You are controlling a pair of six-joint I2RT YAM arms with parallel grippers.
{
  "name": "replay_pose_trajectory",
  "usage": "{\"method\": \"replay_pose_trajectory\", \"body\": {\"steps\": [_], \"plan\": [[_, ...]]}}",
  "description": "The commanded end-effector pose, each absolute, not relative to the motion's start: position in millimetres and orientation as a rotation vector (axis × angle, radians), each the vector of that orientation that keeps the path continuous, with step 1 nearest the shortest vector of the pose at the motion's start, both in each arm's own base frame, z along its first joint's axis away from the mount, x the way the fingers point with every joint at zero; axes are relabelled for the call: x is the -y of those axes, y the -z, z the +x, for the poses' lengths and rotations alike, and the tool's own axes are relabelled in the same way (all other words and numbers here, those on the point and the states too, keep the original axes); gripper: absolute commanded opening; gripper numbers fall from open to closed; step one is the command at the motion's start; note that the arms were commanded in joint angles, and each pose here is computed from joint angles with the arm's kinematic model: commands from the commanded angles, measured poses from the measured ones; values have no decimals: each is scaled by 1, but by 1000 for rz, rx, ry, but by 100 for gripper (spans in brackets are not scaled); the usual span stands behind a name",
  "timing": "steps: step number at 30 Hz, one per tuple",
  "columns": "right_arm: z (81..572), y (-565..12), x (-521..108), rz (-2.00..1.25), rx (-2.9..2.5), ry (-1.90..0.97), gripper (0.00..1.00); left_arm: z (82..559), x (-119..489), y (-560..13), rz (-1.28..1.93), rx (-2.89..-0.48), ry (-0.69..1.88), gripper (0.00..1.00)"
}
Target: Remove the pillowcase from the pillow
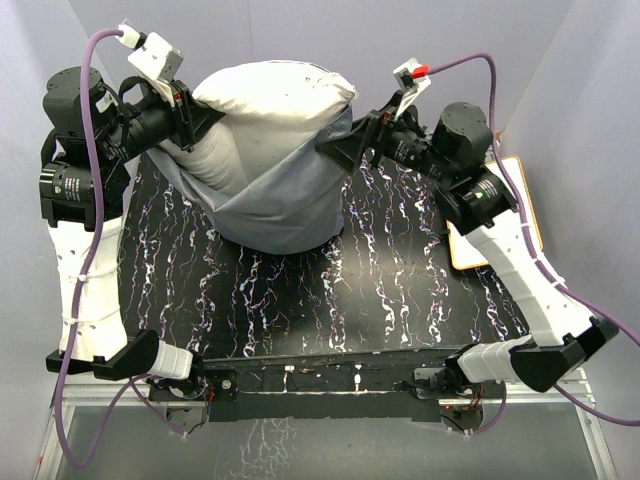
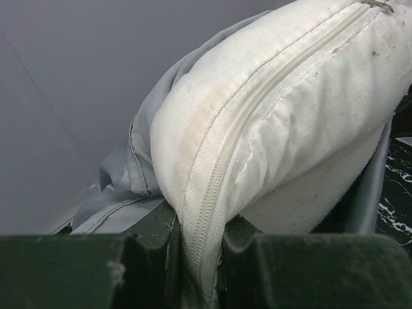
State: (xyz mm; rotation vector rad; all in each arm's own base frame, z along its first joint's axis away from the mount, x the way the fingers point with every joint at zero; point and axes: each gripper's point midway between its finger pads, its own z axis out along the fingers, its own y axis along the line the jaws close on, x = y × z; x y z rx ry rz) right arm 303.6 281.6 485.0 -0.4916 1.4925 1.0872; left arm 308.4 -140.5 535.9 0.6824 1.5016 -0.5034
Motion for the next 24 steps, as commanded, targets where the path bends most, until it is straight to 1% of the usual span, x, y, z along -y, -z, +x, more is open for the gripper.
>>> {"method": "replay_pose_trajectory", "body": {"steps": [1, 3, 7, 10, 12, 16, 18, 24], "plan": [[297, -517, -268, -440, -1379, -1060, 69, 263, 142, -594, 718, -1272, 493, 0], [304, -503, -262, -418, -1408, -1020, 62, 258, 144, -596, 732, -1262, 501, 0], [323, -466, -252, -369, -1495, -974, 50, 250, 146, -602, 743, -1249, 521, 0], [336, -441, -248, -334, -1558, -944, 37, 244, 147, -604, 750, -1240, 532, 0], [342, -430, -246, -320, -1582, -930, 31, 240, 148, -607, 754, -1230, 535, 0], [346, -409, -244, -310, -1627, -912, 25, 236, 148, -610, 758, -1218, 533, 0], [348, -396, -243, -304, -1656, -904, 24, 235, 148, -612, 758, -1210, 532, 0], [353, -324, -247, -288, -1823, -923, 20, 232, 148, -622, 739, -1183, 549, 0]]}}
